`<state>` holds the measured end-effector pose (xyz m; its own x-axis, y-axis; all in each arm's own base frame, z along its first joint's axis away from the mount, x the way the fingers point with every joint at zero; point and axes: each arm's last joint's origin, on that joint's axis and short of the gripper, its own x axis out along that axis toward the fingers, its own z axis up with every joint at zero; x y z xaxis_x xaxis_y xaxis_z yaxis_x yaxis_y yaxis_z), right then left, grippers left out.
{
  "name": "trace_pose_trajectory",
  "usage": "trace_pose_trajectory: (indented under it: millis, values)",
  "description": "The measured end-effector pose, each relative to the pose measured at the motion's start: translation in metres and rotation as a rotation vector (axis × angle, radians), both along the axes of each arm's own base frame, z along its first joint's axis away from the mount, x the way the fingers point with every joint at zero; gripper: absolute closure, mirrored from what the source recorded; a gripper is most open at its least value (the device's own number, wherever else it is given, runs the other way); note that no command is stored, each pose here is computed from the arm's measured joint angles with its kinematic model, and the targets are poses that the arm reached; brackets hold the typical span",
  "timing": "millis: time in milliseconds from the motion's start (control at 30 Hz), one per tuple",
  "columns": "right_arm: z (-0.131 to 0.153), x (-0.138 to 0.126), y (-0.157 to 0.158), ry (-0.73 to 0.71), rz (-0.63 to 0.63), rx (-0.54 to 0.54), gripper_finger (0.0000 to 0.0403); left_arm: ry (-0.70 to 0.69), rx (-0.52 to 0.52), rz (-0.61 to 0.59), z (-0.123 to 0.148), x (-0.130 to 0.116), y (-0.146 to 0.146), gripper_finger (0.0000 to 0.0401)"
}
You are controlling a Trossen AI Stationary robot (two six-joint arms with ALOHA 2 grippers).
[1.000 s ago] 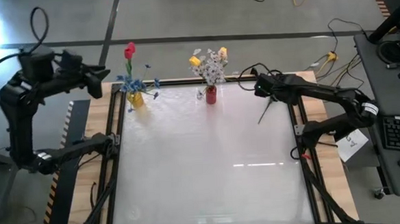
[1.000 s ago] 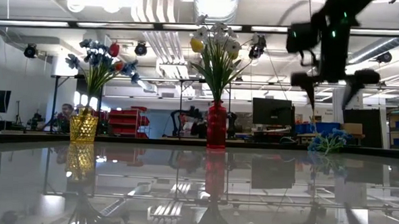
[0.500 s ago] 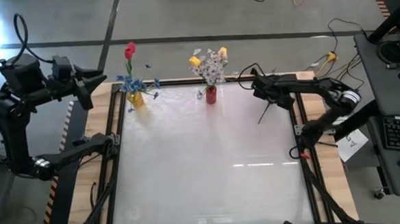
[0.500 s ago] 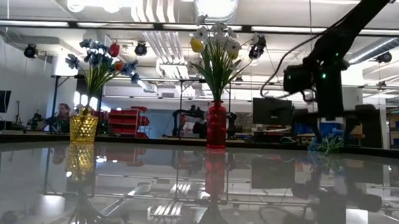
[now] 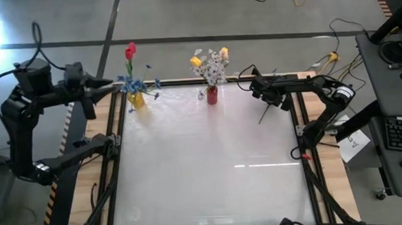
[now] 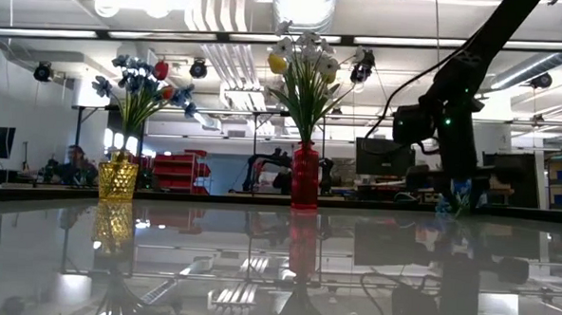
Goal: Sort flowers into vase by color
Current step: Put the blue flowers into the yellow vase
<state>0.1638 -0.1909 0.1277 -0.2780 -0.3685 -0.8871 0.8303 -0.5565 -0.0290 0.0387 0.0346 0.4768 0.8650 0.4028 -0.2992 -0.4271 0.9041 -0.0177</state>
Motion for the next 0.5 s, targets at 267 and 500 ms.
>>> trace_pose_trajectory:
  millis: [267, 500]
  values:
    - [0.023, 0.009, 0.007, 0.012, 0.074, -0.163, 0.0385, -0.074, -0.017, -0.257, -0.019, 0.013, 0.01, 0.0294]
    - [0.104, 0.016, 0.027, -0.045, 0.269, -0.425, 0.0384, -0.094, -0.047, -0.261, -0.023, 0.023, 0.027, 0.0286]
